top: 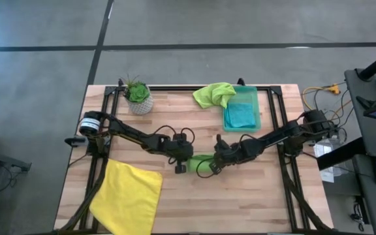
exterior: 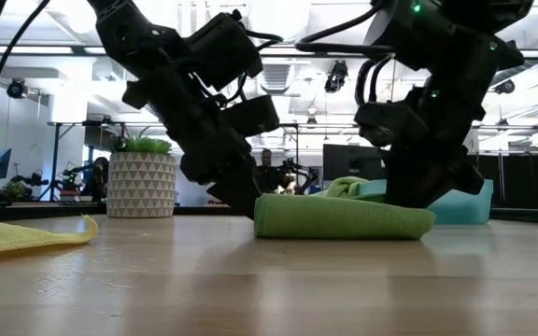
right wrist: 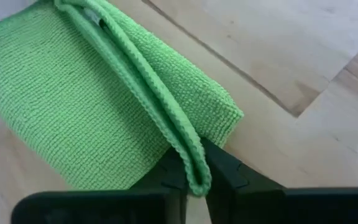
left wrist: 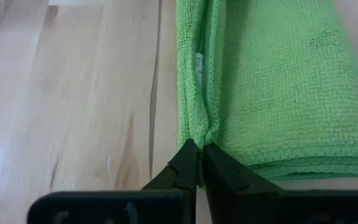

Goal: Fold microfiber towels
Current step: Fold the green towel

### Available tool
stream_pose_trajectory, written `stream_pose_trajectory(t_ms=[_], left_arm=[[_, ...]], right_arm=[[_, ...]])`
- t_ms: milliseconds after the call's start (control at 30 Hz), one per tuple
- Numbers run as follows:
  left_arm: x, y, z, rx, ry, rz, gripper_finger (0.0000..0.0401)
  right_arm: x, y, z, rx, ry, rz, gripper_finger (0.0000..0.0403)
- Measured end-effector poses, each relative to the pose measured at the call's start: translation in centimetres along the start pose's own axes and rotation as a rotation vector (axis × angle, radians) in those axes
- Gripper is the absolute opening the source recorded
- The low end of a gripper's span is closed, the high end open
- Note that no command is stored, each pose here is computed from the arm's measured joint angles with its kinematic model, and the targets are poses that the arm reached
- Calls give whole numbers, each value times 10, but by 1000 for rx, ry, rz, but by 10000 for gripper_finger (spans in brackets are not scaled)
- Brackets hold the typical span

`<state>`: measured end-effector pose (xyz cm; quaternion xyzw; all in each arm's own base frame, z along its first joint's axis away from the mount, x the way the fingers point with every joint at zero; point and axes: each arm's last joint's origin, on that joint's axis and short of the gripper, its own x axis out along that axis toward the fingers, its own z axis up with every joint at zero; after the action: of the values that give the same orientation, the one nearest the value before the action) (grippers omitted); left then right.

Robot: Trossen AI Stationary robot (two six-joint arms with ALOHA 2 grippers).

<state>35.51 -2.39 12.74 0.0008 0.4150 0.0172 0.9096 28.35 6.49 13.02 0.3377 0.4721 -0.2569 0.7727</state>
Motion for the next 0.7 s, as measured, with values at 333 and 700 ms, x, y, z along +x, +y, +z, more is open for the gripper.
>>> stream_pose_trajectory(t_ms=[333, 700], left_arm=[[0, 0, -2, 2, 7, -5, 0], [0, 0, -2, 4, 10, -17, 0]], right_arm=[[-10, -4, 7, 5, -60, -20, 120], [-36, 23, 8, -436, -210, 219, 166]])
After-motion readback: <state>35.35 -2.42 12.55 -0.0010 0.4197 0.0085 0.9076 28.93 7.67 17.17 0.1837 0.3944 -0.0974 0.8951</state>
